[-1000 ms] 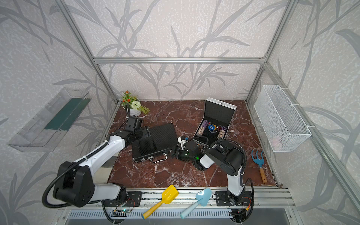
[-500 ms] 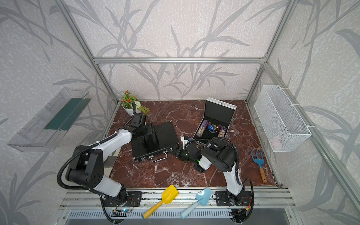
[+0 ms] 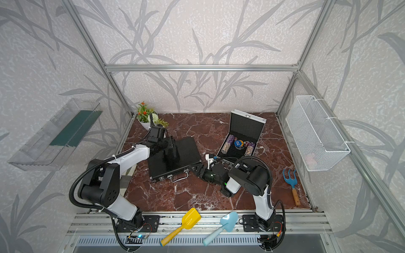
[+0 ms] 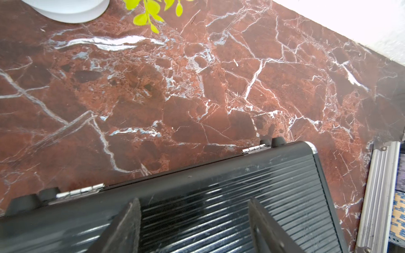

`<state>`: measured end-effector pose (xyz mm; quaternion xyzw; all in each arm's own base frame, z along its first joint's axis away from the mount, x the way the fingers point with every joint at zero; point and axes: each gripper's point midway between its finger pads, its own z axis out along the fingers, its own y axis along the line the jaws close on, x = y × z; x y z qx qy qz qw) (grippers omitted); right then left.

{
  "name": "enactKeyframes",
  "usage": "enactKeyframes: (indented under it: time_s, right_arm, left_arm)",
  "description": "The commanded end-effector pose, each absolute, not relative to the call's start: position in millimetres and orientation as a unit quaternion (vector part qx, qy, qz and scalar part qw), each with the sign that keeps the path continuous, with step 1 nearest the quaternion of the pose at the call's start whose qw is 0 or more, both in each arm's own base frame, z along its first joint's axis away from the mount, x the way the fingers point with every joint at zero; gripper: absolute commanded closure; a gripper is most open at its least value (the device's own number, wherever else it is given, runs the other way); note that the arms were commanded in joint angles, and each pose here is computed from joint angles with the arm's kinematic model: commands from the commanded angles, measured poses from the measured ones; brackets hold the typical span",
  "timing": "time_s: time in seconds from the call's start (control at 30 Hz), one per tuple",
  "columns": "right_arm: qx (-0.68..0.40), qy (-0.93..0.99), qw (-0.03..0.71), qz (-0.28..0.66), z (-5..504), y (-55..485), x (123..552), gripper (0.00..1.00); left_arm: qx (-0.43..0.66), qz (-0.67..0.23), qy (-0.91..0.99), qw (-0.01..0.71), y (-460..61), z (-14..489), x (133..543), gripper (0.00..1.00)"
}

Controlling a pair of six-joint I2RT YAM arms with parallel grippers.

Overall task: Open the poker set cases
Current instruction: Open the fastener on the poker set case.

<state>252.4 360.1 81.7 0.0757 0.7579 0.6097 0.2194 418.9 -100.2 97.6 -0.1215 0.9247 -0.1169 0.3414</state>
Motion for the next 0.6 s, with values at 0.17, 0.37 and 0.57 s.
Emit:
enactKeyframes:
  time_s: [0.17,0.37,0.57]
  right_arm:
    - [0.076,0.795,0.219,0.560,57.5,343.4,245.5,0.20]
    - [0.047,0.840,0.219,0.495,34.1,335.5,245.5,0.13]
    - [0.032,0.828,0.214,0.518,33.6,359.7,263.2,0.13]
  left_arm:
    - [-0.121,-0.106,0.956,0.244,-98.9,47.5,379.0,0.33]
    - [-0.117,-0.111,0.956,0.244,-102.0,47.7,377.0,0.33]
    - [-0.118,-0.103,0.958,0.240,-99.5,43.2,376.4,0.32]
